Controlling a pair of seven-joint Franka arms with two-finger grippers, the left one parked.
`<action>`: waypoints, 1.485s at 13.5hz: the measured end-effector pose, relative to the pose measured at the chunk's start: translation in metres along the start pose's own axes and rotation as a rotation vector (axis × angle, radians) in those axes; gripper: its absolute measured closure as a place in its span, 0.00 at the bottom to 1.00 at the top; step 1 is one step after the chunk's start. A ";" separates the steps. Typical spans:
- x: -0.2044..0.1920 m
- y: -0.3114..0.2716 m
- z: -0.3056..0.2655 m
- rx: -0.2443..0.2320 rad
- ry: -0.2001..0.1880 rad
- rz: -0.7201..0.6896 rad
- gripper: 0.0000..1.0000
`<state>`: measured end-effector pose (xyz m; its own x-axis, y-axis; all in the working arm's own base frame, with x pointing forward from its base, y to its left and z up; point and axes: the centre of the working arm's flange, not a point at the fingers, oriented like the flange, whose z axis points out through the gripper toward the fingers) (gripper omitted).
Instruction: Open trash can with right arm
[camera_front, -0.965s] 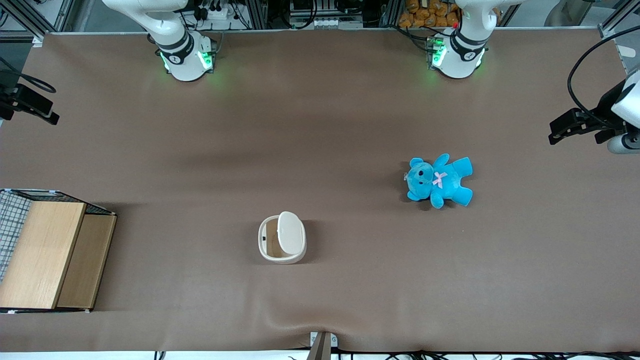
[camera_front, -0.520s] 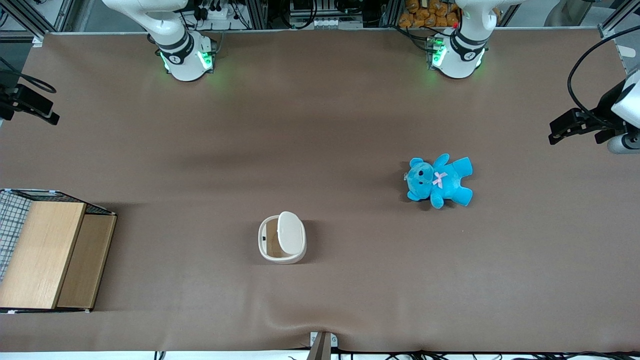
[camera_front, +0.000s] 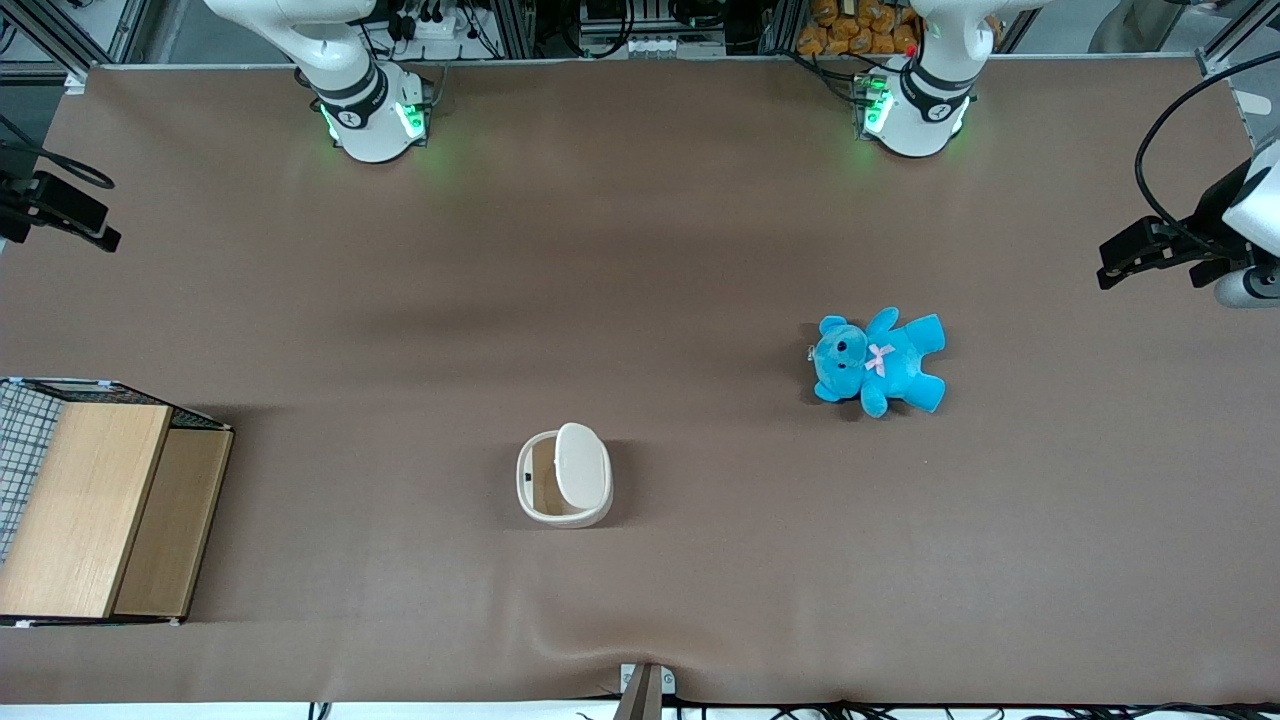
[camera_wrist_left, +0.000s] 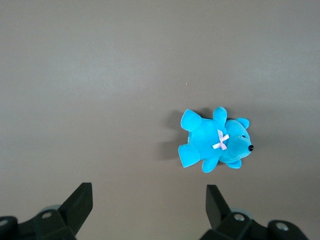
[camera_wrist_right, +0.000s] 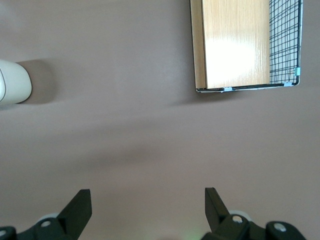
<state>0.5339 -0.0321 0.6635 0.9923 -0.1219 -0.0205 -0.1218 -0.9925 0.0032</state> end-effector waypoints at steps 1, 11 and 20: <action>0.000 0.000 0.000 0.000 0.000 0.000 0.00; 0.000 0.000 0.000 0.000 0.000 0.000 0.00; 0.000 0.000 0.000 0.000 0.000 0.000 0.00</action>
<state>0.5342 -0.0320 0.6630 0.9923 -0.1217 -0.0209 -0.1217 -0.9926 0.0030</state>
